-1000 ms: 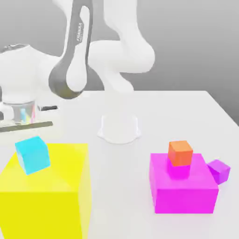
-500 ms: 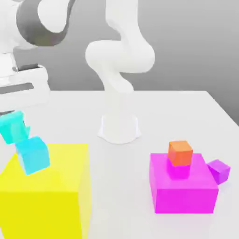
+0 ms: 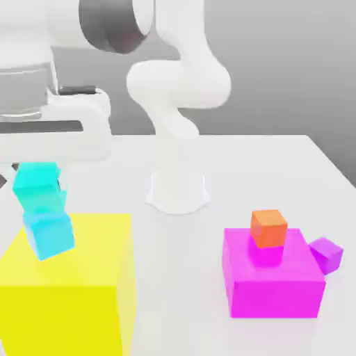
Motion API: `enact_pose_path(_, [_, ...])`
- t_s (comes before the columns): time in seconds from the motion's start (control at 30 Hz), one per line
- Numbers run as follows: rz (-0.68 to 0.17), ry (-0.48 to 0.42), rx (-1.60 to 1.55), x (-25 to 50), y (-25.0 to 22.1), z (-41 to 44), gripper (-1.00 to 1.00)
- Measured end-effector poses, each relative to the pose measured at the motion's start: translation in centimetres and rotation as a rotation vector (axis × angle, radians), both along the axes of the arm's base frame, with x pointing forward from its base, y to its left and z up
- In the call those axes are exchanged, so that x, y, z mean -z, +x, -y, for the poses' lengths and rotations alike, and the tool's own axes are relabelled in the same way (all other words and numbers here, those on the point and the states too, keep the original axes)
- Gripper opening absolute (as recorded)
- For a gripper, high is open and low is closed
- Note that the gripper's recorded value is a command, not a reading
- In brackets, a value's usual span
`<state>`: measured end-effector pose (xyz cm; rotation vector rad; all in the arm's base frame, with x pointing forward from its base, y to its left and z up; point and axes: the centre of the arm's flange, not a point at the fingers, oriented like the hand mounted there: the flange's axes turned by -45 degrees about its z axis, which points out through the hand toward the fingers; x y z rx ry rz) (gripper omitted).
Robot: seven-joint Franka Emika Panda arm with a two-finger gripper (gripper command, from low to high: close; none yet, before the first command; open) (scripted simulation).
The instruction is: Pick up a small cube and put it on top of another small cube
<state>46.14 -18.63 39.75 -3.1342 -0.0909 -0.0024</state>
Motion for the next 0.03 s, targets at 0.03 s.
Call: enact_pose_path(0.03, [0.000,0.000,0.000,0.00,0.00,0.00,1.00])
